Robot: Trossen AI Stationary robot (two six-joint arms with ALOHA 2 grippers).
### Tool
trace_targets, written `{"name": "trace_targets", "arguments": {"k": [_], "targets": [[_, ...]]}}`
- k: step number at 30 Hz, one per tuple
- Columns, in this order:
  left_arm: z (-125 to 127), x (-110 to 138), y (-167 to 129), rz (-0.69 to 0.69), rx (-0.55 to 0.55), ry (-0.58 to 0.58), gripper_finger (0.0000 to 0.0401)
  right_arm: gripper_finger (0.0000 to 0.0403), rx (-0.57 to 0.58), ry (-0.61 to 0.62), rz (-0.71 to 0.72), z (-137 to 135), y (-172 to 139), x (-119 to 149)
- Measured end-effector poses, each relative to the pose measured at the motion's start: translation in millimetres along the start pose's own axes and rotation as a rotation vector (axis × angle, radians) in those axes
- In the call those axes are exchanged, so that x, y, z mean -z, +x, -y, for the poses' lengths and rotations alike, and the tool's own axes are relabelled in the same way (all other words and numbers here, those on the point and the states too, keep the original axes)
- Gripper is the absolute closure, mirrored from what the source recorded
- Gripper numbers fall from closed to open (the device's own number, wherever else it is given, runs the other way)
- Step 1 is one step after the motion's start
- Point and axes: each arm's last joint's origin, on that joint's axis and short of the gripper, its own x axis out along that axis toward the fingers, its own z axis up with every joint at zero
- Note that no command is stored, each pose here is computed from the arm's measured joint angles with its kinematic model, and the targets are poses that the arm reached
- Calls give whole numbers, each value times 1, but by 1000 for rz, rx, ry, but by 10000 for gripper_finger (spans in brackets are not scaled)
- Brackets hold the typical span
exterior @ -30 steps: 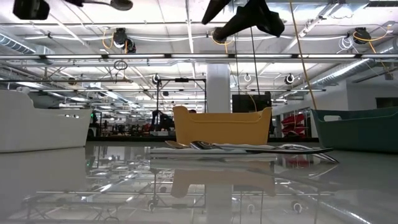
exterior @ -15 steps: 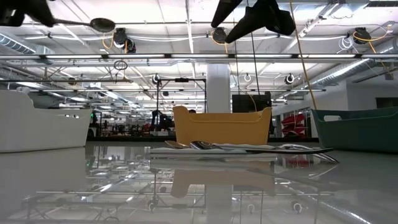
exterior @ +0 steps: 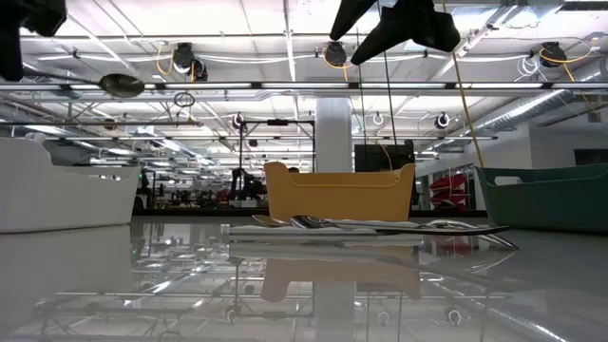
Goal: Sort silverware by color (type)
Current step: Put the black spoon into the white bin, then put the white spoon into the blue bin
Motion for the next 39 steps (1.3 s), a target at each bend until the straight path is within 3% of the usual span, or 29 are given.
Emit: {"name": "trace_targets", "arguments": {"k": [19,26,39], "targets": [[-20,10,27,-19,-125,-16,400,241,26,2,-11,3,0,1],[-22,12,33,-22,-164,-13,374,241,42,-5,-20,3,3,3],[-17,16,40,-5,-210,-35,336,241,154,-10,-171,15,41,9]]}}
